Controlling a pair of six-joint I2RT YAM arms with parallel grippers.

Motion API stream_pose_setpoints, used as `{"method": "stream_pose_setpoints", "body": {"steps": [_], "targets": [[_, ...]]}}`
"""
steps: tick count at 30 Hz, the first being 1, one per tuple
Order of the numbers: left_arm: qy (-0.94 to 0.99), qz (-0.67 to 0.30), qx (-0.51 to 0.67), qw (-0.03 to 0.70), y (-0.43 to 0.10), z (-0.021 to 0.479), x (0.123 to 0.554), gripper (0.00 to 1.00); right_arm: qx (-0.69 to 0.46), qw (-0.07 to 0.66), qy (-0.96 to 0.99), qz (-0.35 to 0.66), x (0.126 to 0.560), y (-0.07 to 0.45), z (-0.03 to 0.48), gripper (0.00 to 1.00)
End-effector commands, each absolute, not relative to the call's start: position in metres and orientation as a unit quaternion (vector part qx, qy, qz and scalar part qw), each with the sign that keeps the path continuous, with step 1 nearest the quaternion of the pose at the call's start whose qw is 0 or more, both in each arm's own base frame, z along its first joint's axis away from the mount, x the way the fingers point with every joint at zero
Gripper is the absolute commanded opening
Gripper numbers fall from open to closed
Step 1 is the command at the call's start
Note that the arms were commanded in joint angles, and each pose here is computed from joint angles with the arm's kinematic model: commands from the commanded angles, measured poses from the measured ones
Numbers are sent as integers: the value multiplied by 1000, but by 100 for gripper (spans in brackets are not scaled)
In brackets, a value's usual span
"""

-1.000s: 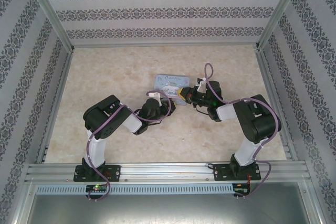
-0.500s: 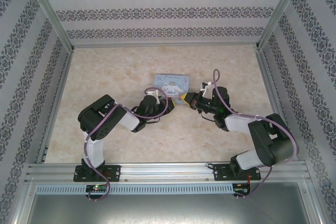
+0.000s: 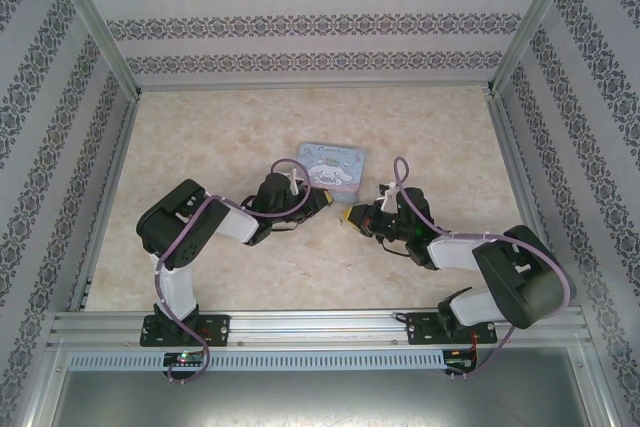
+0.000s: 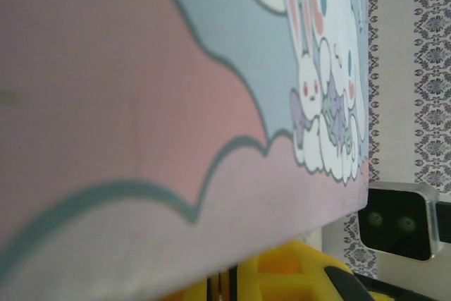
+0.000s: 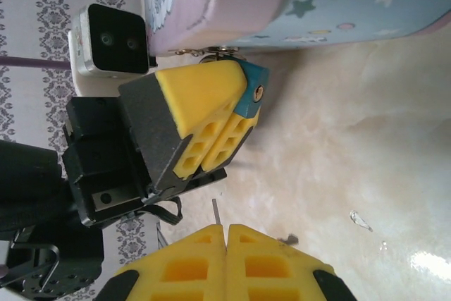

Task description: Unlock the padlock with the key

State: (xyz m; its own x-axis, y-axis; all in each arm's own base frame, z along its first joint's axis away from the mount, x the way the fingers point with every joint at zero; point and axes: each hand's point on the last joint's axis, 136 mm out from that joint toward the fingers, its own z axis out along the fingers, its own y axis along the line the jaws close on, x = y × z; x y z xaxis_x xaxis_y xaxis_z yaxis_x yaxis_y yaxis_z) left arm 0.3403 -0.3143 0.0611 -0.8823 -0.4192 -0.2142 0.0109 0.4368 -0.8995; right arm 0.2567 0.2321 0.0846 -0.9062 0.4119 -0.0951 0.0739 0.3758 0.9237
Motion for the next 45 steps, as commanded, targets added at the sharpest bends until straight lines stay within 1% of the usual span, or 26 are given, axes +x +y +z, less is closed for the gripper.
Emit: {"method": "stream_pose_setpoints", "body": {"steps": [1,13,25,26,45], "targets": [[804,-551,-130,183,-320,81,338,0,146,176,815,533,259,232,82,0],[782,-582,-140,173,-325,97,339,0,171,174,806,539,274,236,79,0],[785,-579,-139,172,-324,94,337,0,179,166,810,533,279,238,71,0],[785,-579,-139,172,-325,94,337,0,173,174,805,540,287,243,80,0],[784,-581,-138,170,-325,94,336,0,184,173,804,538,301,240,75,0]]}}
